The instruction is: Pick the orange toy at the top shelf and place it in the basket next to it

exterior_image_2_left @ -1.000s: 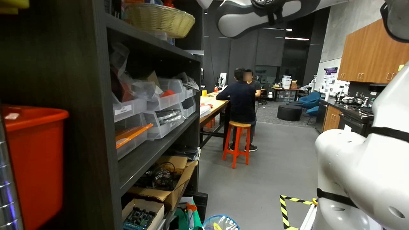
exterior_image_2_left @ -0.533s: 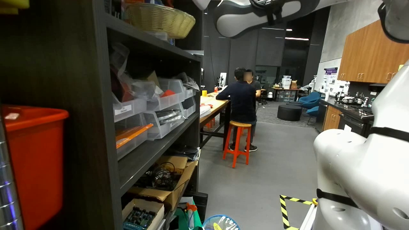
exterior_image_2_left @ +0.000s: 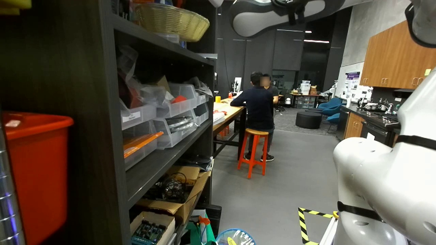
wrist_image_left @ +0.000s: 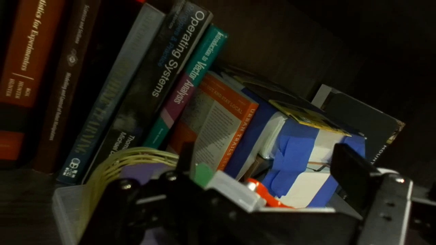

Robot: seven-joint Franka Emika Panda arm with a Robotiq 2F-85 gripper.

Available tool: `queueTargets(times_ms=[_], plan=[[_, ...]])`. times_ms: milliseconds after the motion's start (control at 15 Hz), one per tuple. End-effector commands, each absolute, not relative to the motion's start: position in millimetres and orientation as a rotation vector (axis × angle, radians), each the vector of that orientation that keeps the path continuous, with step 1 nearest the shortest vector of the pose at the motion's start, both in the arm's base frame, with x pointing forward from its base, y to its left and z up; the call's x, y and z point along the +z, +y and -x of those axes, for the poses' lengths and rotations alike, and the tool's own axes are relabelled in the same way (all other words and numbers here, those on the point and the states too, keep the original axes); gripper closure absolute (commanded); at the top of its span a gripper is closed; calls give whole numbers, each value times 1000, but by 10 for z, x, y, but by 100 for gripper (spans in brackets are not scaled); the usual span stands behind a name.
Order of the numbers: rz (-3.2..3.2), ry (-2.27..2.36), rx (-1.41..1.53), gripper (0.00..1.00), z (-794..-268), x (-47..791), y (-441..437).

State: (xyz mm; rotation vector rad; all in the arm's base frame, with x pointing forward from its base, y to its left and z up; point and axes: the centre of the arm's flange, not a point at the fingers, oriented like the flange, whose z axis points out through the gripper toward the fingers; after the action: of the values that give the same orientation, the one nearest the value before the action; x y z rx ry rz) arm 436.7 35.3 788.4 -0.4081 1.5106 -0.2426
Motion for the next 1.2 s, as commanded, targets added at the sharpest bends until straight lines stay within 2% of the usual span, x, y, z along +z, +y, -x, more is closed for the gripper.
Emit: queueTargets(times_ms=[0,1133], plan=[[415,1499,-257,0,-4238,8067,281],[424,1458,-231,0,-4001,8147,265]])
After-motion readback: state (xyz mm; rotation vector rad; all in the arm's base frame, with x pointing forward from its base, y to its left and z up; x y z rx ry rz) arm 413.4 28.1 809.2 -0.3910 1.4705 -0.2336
